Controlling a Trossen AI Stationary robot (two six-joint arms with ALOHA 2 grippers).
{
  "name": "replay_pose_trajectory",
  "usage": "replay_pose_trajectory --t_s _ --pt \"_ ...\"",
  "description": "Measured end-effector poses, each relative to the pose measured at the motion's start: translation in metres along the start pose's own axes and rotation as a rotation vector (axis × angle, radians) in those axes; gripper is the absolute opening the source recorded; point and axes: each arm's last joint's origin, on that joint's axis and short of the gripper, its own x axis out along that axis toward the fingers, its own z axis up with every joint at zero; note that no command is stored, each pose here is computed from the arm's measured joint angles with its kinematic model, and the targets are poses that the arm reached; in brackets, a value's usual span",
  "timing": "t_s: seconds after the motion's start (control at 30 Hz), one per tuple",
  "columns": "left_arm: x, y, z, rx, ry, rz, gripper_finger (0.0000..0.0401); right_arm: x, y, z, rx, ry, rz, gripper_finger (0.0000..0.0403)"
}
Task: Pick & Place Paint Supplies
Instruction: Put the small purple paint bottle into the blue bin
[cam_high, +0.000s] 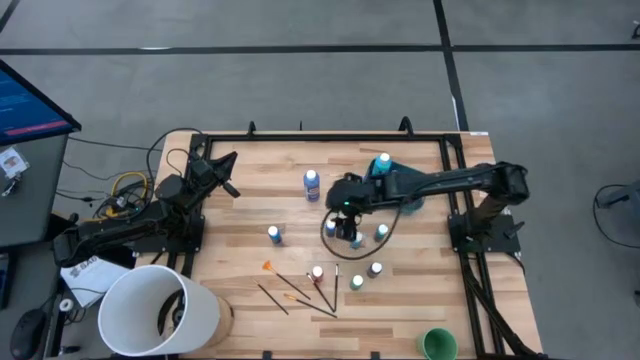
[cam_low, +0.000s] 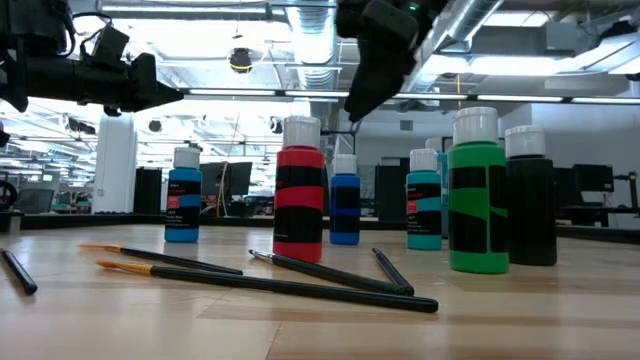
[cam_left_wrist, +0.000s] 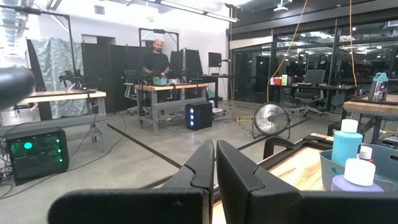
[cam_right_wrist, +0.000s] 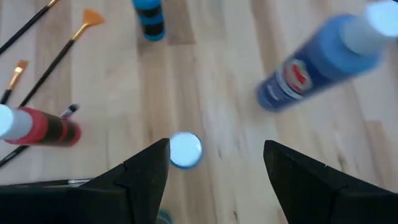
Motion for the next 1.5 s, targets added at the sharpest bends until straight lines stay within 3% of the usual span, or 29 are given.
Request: replay_pose_trajectory --t_s 0.43,1.5 --pt "0.0 0.0 0.0 0.0 -0.001 0.0 0.0008 0.041 0.009 0.003 -0.042 0.147 0.108 0.0255" --pt "0.0 0.0 0.0 0.0 -0.002 0.0 0.0008 0.051 0.002 0.0 -0.055 0.107 0.102 0.0255"
